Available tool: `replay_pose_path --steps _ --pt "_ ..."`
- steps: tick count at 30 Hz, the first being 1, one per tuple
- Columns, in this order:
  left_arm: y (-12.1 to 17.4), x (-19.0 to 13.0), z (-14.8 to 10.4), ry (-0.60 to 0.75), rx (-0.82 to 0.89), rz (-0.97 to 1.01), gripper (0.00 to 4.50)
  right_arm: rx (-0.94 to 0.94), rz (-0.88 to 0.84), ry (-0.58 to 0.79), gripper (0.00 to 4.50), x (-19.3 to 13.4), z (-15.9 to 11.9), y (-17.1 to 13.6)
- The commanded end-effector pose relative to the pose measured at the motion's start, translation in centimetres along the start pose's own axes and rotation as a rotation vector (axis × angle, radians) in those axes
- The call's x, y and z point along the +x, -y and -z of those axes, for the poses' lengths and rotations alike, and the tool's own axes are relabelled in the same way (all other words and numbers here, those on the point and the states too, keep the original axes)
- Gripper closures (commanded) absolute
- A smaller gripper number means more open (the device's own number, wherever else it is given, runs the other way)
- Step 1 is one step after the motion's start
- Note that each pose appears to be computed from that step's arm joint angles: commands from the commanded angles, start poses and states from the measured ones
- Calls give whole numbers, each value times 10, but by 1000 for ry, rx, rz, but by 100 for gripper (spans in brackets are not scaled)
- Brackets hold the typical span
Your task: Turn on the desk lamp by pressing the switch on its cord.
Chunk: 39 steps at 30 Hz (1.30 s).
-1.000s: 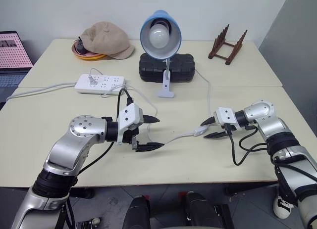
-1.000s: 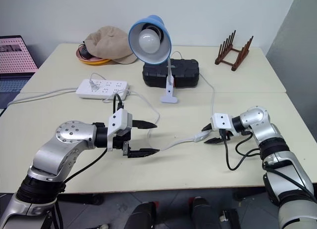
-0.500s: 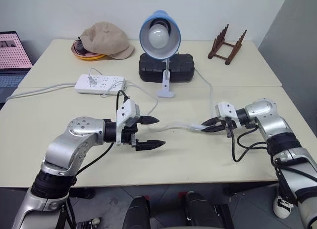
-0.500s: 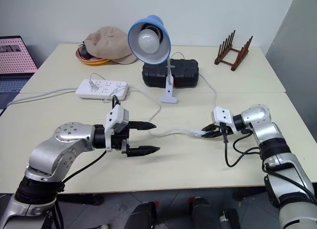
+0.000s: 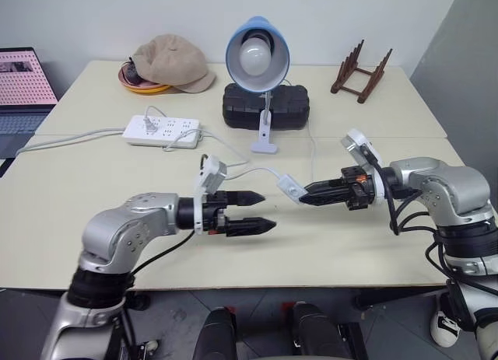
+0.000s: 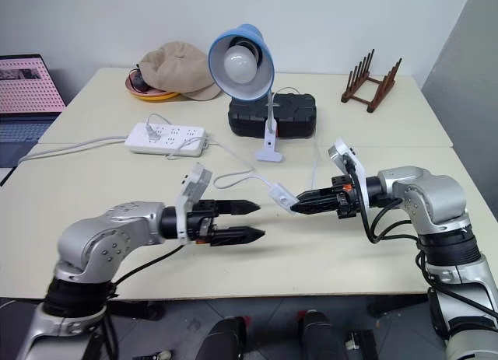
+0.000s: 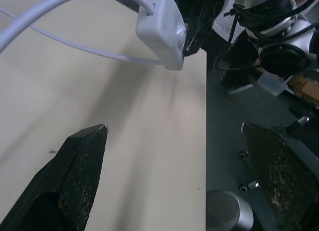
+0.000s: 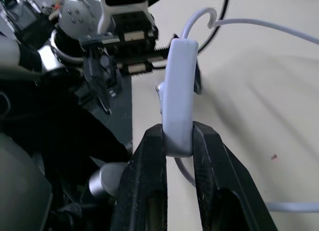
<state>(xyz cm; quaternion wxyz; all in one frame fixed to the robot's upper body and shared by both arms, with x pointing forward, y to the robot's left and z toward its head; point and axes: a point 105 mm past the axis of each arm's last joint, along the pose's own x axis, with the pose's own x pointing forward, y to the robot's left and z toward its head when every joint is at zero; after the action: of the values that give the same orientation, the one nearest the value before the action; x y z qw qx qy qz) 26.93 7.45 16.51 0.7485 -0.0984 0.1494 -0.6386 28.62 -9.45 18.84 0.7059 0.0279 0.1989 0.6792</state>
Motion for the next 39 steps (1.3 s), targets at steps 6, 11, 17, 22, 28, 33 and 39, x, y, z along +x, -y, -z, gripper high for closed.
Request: replay_pose_path --steps 6,11,17,22,28,33,39 --pt "8 7 -36 125 -88 82 0 -20 -38 30 414 5 -8 -21" --pt "9 5 -32 98 -101 103 0 -15 -40 30 414 5 -7 -25" --pt "7 3 -28 83 -102 103 45 -9 -34 36 414 2 -8 -27" --pt "9 4 -27 78 -100 115 145 -7 -38 40 414 3 -10 -28" --pt "9 5 -28 84 -104 121 274 -11 -50 38 414 5 -11 -30" --pt "11 4 -30 99 -117 130 368 -6 -56 34 414 6 -11 -30" --pt "15 0 -34 129 -166 160 396 -5 -46 16 414 3 -5 -28"
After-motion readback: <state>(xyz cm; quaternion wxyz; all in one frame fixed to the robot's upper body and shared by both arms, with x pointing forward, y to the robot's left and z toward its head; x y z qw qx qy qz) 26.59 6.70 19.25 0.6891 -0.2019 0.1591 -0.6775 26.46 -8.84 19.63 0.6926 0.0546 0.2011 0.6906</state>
